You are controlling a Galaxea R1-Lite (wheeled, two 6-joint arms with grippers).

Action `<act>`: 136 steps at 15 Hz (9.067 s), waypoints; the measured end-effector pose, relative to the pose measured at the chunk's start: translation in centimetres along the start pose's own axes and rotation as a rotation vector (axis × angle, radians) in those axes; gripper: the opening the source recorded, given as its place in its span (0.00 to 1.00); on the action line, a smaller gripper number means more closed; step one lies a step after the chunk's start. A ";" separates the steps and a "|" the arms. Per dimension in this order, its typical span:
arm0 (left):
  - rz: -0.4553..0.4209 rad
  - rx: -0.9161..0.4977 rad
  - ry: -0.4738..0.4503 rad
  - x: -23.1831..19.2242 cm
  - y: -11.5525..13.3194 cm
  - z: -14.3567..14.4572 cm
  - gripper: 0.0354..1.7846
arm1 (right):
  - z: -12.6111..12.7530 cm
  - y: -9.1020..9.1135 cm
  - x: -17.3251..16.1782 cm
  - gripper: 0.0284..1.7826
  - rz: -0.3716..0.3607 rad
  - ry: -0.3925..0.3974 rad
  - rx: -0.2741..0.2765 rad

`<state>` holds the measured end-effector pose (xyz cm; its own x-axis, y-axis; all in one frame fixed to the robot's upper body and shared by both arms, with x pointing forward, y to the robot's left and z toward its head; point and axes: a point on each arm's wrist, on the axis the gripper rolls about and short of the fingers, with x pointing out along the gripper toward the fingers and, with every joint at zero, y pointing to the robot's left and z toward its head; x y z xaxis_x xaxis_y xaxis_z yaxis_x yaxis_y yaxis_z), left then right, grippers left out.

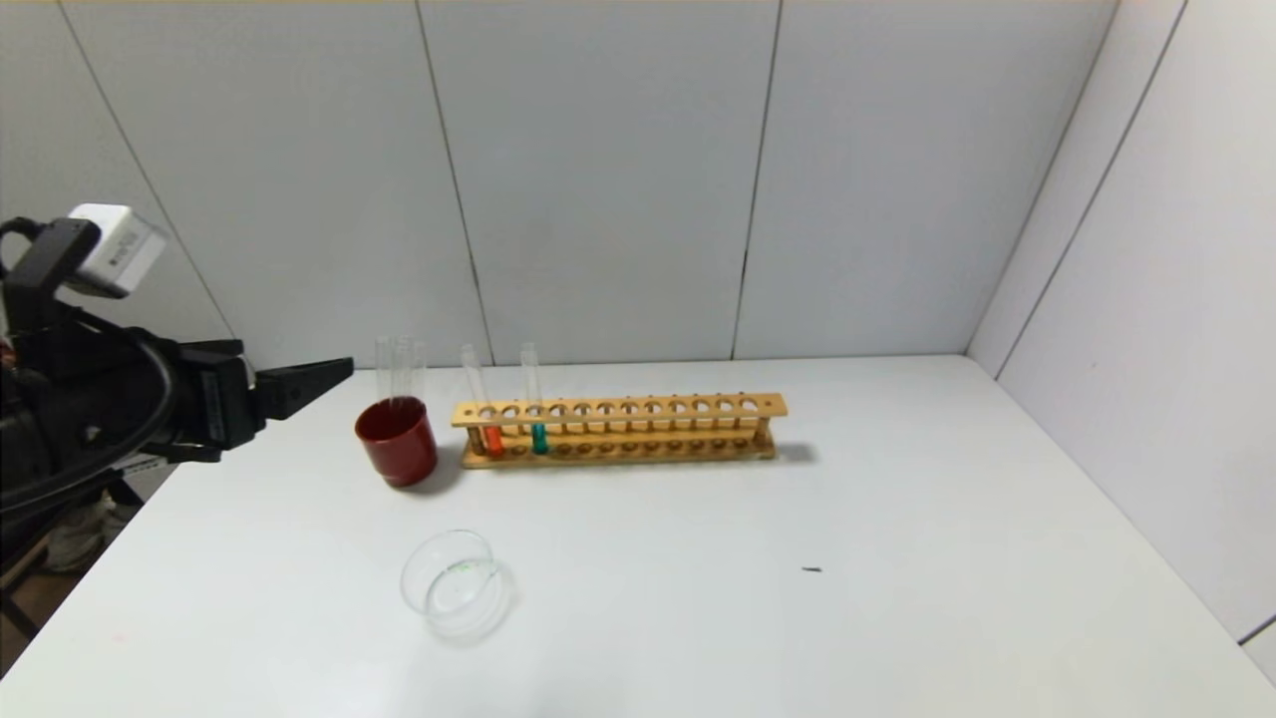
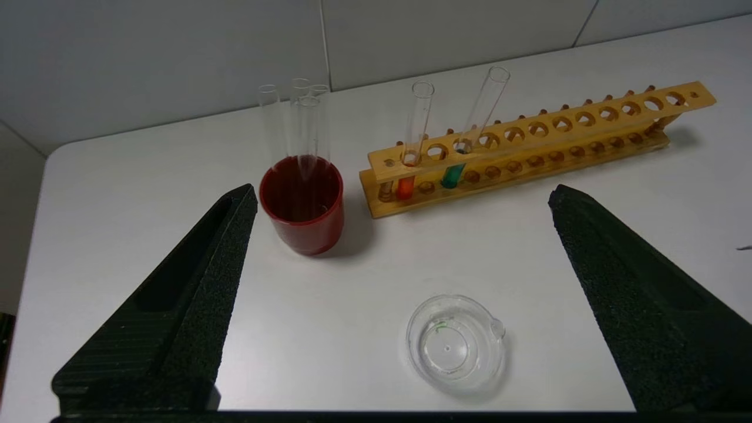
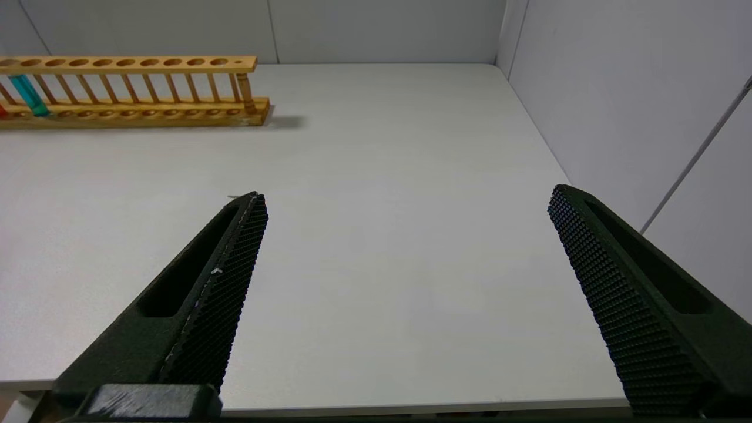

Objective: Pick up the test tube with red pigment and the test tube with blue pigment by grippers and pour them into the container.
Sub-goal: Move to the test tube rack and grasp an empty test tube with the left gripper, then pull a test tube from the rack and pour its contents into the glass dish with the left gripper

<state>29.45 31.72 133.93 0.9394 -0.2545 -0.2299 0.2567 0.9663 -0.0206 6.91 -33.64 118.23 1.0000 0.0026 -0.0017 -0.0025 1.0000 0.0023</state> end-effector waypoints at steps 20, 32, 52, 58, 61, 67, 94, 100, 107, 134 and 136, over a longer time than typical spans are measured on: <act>-0.048 -0.101 0.131 18.1 0.0 -5.0 0.98 | 0.0 0.0 0.0 0.98 0.000 0.000 -0.001; -0.047 -0.085 0.138 23.1 -1.0 -6.3 0.67 | 0.0 0.0 0.0 0.98 0.000 0.000 0.000; -0.015 0.016 -0.009 18.1 -2.3 4.2 0.17 | 0.0 0.0 0.0 0.98 0.000 0.000 0.000; -0.058 0.152 0.076 11.4 -2.4 1.8 0.17 | 0.0 0.0 0.0 0.98 0.000 0.000 0.000; -0.205 0.281 0.084 7.7 -1.9 0.0 0.17 | 0.0 0.0 0.0 0.98 0.000 0.000 0.000; -0.428 0.569 0.029 5.1 -0.9 -2.0 0.17 | 0.0 0.0 0.0 0.98 0.000 0.000 -0.001; -0.543 1.704 0.017 10.2 1.4 -7.9 0.17 | 0.0 0.0 0.0 0.98 0.000 0.000 0.000; -0.569 1.830 -0.012 10.4 1.3 -8.2 0.17 | 0.0 0.0 0.0 0.98 0.000 0.000 0.000; -0.606 1.941 -0.036 10.9 0.4 -8.5 0.17 | 0.0 0.0 0.0 0.98 0.000 0.000 0.000; -0.512 2.202 0.104 13.5 -0.4 -8.6 0.17 | 0.0 0.0 0.0 0.98 0.000 0.000 0.000; -0.508 2.239 0.089 13.3 -0.4 -8.3 0.17 | 0.0 0.0 0.0 0.98 0.000 0.000 0.000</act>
<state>39.93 28.28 122.80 0.7461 -0.3171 -0.5854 0.2065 -0.7257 0.6562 6.91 -33.64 118.23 1.0000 0.0026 -0.0017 -0.0025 1.0000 0.0019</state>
